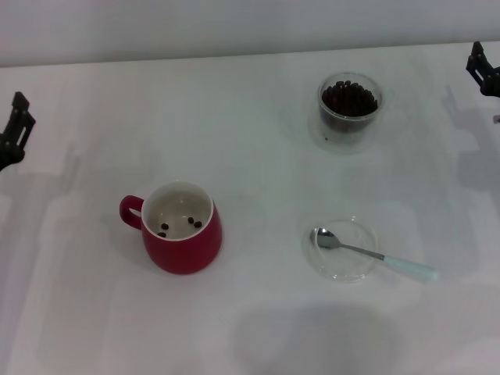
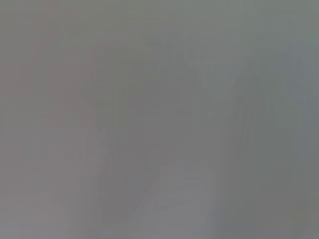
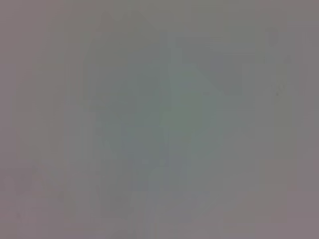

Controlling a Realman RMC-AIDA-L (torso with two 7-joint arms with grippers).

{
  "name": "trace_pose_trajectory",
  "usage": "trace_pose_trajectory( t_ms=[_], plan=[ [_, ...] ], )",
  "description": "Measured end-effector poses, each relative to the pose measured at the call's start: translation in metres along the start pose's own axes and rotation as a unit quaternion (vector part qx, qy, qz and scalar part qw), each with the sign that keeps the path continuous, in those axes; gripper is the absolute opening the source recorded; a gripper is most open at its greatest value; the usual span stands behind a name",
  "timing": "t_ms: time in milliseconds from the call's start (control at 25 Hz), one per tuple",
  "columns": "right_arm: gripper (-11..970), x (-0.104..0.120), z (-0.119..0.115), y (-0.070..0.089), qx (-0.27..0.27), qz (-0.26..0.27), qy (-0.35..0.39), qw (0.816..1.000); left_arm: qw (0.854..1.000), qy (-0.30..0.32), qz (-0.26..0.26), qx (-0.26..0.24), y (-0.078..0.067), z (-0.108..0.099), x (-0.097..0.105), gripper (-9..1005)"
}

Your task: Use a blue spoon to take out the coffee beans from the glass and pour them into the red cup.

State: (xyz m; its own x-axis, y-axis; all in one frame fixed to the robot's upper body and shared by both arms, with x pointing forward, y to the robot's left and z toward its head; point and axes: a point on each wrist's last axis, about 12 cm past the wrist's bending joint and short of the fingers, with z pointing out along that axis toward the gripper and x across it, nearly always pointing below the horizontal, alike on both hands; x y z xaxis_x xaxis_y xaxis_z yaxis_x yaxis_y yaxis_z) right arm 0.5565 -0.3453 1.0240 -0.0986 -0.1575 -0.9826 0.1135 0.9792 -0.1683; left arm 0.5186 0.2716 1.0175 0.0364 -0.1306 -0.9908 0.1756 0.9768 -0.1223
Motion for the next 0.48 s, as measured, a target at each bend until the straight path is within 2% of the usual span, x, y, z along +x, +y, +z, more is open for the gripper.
trace_pose_trajectory(
  t_ms=[240, 480],
  plan=[
    [874, -0.001, 0.004, -0.001, 0.008, 0.005, 0.006, 1.000, 0.999, 0.000, 0.049, 0.007, -0.007, 0.000, 0.001, 777],
    [874, -0.004, 0.014, 0.004, 0.002, 0.003, 0.024, 1.000, 0.999, -0.002, 0.052, 0.011, -0.010, 0.002, 0.000, 783]
  ],
)
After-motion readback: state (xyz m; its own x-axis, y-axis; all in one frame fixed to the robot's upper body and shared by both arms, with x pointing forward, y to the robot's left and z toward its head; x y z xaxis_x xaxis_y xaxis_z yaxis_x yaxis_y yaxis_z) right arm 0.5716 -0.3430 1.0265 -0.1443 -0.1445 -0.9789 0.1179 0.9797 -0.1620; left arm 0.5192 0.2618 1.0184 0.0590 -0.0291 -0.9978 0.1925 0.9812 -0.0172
